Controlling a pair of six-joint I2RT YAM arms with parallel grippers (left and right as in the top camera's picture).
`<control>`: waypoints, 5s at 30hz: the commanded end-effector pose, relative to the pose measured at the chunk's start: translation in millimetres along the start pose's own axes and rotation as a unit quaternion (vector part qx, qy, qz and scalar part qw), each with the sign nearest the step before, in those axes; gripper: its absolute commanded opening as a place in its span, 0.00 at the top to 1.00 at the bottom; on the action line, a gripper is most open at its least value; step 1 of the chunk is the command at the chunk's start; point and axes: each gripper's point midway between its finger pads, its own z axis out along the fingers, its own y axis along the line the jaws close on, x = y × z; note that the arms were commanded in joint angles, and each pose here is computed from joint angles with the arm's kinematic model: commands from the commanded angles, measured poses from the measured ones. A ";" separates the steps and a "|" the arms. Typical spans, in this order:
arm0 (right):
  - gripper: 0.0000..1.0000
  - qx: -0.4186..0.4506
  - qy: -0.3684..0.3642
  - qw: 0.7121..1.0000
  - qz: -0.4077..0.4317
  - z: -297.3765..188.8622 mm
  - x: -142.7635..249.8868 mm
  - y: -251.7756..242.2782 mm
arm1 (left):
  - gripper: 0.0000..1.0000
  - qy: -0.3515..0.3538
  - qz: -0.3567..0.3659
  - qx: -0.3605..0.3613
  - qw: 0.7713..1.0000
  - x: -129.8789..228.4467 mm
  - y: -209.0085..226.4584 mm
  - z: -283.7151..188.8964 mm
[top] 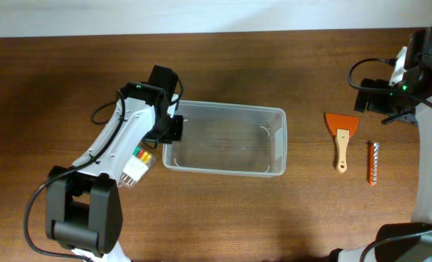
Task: Pack container
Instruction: 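Drag the clear container with the left gripper toward table center, then release the container and move the left gripper to the red pliers, then grasp the red-handled pliers with the left gripper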
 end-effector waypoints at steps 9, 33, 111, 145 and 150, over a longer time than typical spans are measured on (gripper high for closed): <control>0.02 0.006 -0.027 1.000 0.010 -16.7 -6.6 -3.9 | 0.65 0.027 0.007 -0.001 1.000 22.3 1.7 10.4; 0.01 0.005 -0.027 1.000 0.010 -16.7 -6.5 -3.9 | 0.01 -0.138 0.075 -0.119 0.980 -53.8 49.0 -149.4; 0.01 -0.011 -0.026 1.000 0.009 -16.7 -6.2 1.9 | 0.00 -0.014 -0.040 -0.008 0.999 11.9 205.8 87.3; 0.01 -0.011 -0.025 1.000 0.009 -16.7 -5.8 1.9 | 0.71 0.036 -0.047 0.013 0.998 33.1 196.9 101.0; 0.01 -0.011 -0.025 1.000 0.009 -16.7 -5.8 1.9 | 0.80 0.036 -0.047 0.013 0.998 33.1 196.9 100.9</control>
